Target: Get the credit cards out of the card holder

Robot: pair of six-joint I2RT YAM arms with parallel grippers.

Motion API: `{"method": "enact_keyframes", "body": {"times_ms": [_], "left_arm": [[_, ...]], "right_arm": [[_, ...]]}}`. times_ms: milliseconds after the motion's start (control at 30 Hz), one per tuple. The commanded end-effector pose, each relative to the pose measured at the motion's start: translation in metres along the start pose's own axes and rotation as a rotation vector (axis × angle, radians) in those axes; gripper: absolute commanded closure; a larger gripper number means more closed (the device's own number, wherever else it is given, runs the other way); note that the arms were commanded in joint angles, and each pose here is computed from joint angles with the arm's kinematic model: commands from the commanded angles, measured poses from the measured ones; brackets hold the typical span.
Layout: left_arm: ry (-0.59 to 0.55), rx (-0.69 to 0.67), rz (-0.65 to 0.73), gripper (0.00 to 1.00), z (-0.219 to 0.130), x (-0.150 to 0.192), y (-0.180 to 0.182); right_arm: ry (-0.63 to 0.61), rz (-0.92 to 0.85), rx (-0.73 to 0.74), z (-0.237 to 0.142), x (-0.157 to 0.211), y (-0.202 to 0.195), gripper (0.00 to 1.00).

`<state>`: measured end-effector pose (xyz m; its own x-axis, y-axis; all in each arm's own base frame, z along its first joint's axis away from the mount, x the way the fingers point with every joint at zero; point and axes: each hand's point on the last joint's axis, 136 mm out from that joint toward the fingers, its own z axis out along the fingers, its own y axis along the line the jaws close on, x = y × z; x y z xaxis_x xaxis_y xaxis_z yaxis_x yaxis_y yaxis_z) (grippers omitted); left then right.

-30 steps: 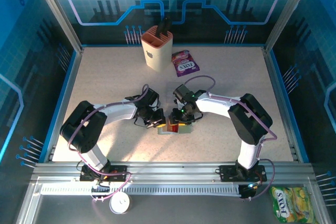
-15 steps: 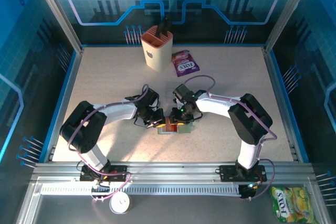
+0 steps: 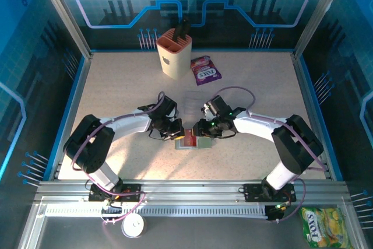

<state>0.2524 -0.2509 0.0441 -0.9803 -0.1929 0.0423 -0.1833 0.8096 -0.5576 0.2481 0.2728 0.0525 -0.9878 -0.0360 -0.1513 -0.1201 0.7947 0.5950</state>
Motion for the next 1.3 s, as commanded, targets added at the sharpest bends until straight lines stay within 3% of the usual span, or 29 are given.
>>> {"method": "enact_keyframes", "body": {"times_ms": [0,300,1267], "left_arm": [[0.018,0.026,0.012,0.93,0.002,0.003,-0.012],[0.018,-0.051,0.016,0.93,0.008,0.004,0.003],[0.048,-0.088,-0.010,0.94,0.017,0.011,0.018]], "right_arm": [[-0.009,0.003,-0.088,-0.001,-0.005,0.009,0.61],[0.026,0.063,-0.119,0.011,-0.004,0.000,0.70],[0.106,0.130,-0.145,0.033,0.006,-0.015,0.74]]}}
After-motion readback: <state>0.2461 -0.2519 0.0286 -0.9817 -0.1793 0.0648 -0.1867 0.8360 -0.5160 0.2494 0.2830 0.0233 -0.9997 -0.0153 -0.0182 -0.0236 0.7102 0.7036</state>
